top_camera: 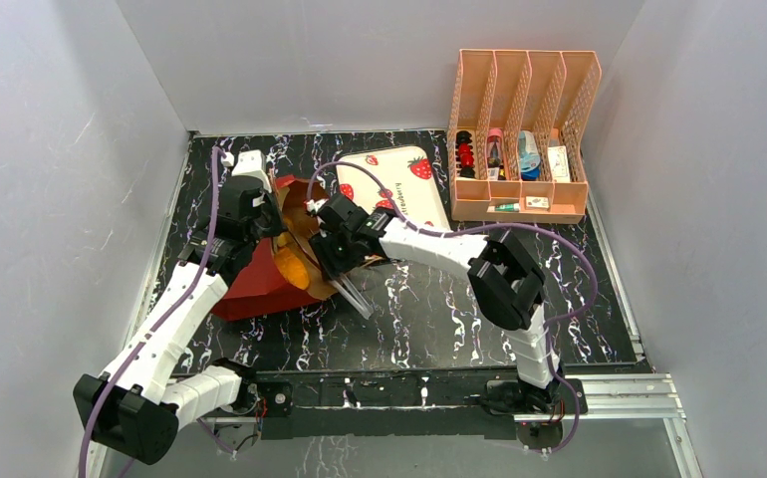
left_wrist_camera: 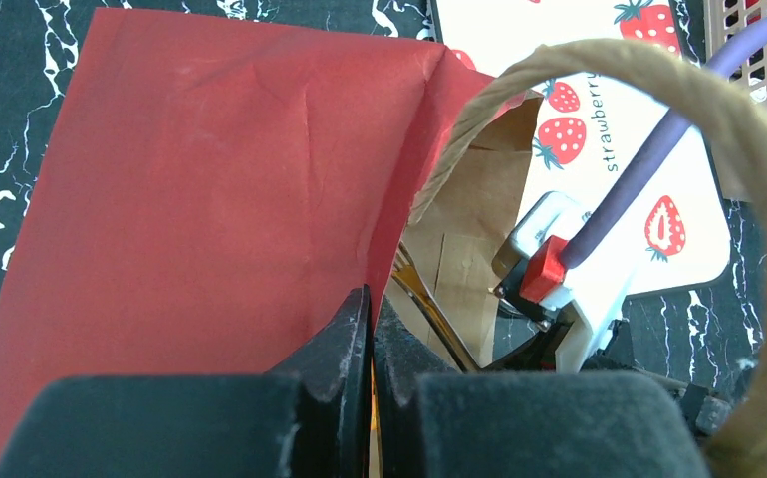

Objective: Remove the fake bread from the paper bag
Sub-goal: Take out the fake bread from the paper bag.

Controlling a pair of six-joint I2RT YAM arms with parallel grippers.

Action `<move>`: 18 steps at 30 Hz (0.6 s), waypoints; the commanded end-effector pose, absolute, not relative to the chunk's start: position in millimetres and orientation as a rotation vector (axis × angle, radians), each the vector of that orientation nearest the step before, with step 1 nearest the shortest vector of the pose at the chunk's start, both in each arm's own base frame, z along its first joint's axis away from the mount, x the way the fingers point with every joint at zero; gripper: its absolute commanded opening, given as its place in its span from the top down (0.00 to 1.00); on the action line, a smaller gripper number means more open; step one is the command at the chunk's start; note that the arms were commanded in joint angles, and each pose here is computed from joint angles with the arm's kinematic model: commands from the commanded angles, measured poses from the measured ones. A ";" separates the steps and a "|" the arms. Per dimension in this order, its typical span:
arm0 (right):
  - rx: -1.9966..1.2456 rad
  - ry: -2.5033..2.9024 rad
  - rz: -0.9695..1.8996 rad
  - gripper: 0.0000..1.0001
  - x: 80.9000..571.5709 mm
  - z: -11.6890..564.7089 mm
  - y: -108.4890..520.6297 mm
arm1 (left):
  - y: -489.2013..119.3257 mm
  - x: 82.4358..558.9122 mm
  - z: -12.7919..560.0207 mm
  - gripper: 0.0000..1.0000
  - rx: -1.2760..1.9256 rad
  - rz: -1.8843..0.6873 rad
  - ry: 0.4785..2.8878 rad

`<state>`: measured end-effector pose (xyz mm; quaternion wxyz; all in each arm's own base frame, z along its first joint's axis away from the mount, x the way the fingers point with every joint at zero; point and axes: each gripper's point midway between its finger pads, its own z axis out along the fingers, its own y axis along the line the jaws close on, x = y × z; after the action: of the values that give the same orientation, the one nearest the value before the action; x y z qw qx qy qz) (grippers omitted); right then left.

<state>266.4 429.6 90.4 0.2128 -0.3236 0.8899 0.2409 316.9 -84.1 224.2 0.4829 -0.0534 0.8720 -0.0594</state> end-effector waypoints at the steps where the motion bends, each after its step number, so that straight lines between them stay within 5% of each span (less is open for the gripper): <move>1: -0.902 2.309 0.744 0.60 268.8 135.7 446.7 | -85.8 313.2 235.3 1.00 -0.111 -0.186 2.104; 18: -0.940 2.289 0.732 0.56 273.1 141.1 468.0 | -94.3 309.5 235.5 1.00 -0.102 -0.246 2.117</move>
<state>259.1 447.6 108.0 0.2321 -0.3459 0.8736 0.2516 312.1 -90.5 220.1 0.4691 -0.0410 0.8788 -0.0777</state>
